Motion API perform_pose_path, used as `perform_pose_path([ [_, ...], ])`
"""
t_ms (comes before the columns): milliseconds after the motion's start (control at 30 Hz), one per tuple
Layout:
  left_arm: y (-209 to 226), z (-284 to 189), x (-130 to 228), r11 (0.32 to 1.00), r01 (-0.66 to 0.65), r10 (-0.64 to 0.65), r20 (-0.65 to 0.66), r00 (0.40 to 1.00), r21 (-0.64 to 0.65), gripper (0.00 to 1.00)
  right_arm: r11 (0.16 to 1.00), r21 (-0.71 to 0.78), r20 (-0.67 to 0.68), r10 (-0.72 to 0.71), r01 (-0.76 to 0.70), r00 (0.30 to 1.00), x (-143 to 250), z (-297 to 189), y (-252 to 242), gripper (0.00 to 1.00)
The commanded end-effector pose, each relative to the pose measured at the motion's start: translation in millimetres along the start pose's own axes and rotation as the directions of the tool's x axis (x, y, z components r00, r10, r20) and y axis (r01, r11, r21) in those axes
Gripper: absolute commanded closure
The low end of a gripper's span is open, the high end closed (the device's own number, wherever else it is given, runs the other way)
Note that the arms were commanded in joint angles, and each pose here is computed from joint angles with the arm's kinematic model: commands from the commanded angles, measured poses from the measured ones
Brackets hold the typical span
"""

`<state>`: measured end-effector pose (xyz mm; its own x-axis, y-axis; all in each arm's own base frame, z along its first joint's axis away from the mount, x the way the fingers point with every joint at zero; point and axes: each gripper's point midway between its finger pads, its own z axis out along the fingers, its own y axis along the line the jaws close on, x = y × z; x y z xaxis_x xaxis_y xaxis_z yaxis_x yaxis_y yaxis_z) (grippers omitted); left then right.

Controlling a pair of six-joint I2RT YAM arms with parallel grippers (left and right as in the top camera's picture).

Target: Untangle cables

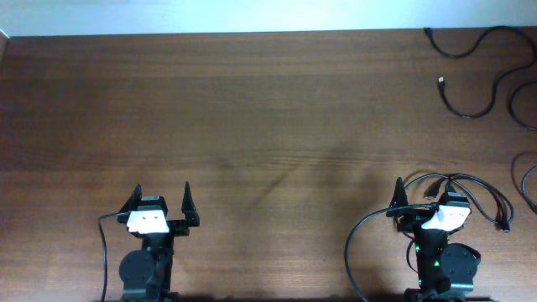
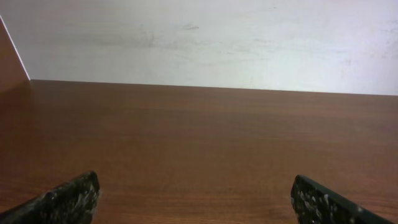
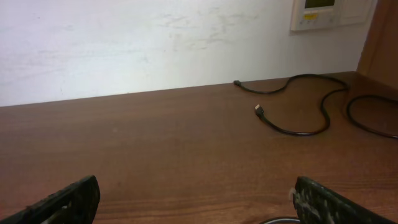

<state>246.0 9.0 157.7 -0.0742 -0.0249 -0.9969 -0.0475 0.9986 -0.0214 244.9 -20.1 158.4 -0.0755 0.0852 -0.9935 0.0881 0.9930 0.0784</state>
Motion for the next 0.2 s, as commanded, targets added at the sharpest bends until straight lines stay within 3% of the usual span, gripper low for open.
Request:
perform_pose_path([
  [0, 4.4, -0.2, 0.9, 1.000, 0.003, -0.003, -0.002, 1.000, -0.022, 0.01, 1.000, 0.016, 0.001, 0.001, -0.001, 1.000, 2.6, 0.2, -3.2, 0.01],
  [167, 4.4, -0.2, 0.9, 1.000, 0.003, -0.003, -0.002, 1.000, -0.022, 0.01, 1.000, 0.016, 0.001, 0.001, -0.001, 1.000, 2.6, 0.2, -3.2, 0.01],
])
